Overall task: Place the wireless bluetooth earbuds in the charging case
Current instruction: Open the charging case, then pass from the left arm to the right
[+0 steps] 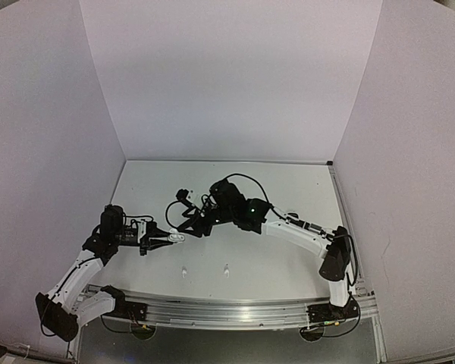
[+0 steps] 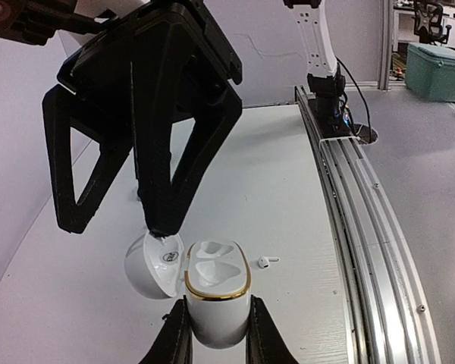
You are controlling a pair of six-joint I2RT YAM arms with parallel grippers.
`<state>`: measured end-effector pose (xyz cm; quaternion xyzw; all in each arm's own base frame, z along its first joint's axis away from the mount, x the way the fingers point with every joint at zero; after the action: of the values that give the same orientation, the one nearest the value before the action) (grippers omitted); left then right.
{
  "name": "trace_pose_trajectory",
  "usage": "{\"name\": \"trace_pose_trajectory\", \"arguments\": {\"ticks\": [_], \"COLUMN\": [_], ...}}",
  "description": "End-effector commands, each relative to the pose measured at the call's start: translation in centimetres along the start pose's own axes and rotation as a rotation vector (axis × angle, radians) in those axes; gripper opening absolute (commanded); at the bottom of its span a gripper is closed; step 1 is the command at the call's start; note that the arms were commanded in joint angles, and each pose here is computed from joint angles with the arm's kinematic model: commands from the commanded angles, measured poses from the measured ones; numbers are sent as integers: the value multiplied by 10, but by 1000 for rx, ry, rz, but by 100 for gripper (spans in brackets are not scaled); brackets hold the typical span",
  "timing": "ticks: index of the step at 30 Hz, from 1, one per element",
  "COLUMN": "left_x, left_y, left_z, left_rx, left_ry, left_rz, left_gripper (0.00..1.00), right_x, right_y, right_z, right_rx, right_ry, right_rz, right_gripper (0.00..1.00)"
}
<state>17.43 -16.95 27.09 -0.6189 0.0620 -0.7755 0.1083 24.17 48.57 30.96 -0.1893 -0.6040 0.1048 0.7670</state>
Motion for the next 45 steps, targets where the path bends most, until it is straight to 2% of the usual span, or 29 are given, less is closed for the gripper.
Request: {"name": "trace_pose_trajectory", "arguments": {"ticks": [1, 4, 17, 26, 31, 35, 40, 45], "left_x": [7, 6, 1, 10, 11, 13, 16, 17], "left_y": [3, 4, 5, 2, 2, 2, 1, 1], "left_z": [2, 4, 6, 5, 3, 2, 3, 3], "left_rx": [-2, 12, 43, 37, 17, 11, 16, 8], "left_ry": [-147, -210, -314, -288, -263, -245, -236, -226], "left_rz": [-76, -100, -129, -159, -157, -156, -162, -168], "left_gripper": [0, 0, 0, 0, 0, 0, 0, 0], "right_x": [26, 23, 48, 11, 4, 4, -1, -2], "right_y": [-10, -11, -25, -12, -1, 1, 3, 6], "right_z": [-8, -9, -1, 3, 2, 3, 4, 4], "right_rx": [-46, -45, -4, 80, 120, 133, 156, 172], "right_ry": [-7, 6, 33, 62, 74, 67, 74, 76], "right_rz": [-93, -86, -146, -38, -14, -13, 0, 6], "right_gripper": [57, 58, 62, 65, 58, 46, 46, 38]}}
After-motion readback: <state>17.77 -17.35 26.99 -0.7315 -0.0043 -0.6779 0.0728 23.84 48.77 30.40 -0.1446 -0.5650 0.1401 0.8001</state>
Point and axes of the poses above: each gripper's point midway between its finger pads, its own y axis out along the fingers, its own z axis along the line the jaws close on, x = y × z, the point moved 6 cm from there along -y, back along the fingers, and after that the axes turned 1 degree about y, right-handed, at the moved point
